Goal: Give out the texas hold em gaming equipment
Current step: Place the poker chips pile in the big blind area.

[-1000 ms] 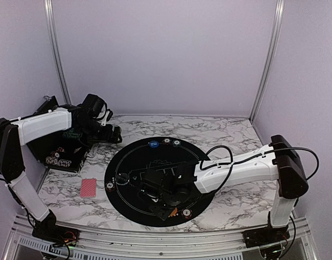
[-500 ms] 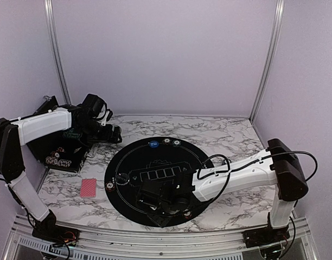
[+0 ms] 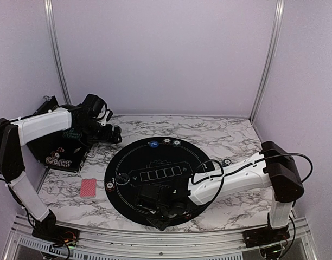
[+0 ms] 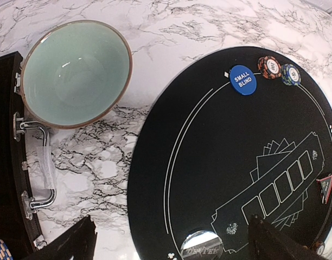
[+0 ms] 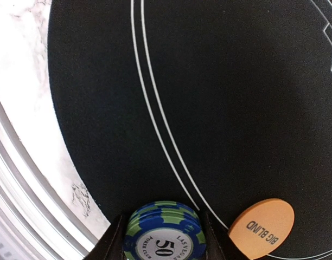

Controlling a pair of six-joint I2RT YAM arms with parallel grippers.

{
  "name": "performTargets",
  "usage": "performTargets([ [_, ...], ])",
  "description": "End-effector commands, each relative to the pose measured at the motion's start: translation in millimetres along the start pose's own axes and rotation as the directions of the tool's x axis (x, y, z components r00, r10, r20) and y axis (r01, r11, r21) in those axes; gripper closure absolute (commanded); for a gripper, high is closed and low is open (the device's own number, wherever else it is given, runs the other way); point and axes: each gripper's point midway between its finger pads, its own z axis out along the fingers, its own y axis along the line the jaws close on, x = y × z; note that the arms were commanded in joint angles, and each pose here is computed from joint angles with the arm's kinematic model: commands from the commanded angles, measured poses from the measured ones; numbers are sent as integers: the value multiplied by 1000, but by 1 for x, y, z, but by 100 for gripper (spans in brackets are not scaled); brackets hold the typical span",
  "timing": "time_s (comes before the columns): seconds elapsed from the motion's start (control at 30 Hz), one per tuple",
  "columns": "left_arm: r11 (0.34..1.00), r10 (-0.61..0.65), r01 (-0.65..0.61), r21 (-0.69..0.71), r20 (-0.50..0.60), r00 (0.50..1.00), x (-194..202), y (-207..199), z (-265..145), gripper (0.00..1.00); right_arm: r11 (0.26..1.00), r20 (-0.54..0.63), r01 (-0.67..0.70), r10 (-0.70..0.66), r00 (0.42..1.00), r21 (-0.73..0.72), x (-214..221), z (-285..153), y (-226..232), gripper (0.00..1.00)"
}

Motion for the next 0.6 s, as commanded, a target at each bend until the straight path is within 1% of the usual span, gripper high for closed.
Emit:
performTargets([
  [0.0, 1000, -4, 4, -3, -4, 1000, 2, 3, 4, 1, 1000, -7, -5, 5, 1000, -9, 3, 6, 6, 64],
  [0.27, 1000, -4, 4, -4, -9, 1000, 3, 4, 6, 1, 1000, -7, 1, -1, 1000, -12, 2, 3, 6, 50],
  [0.57, 1000, -5, 5, -5, -13, 1000, 4, 4, 7, 1, 1000, 16, 15, -15, 1000, -12, -11, -10, 8, 46],
])
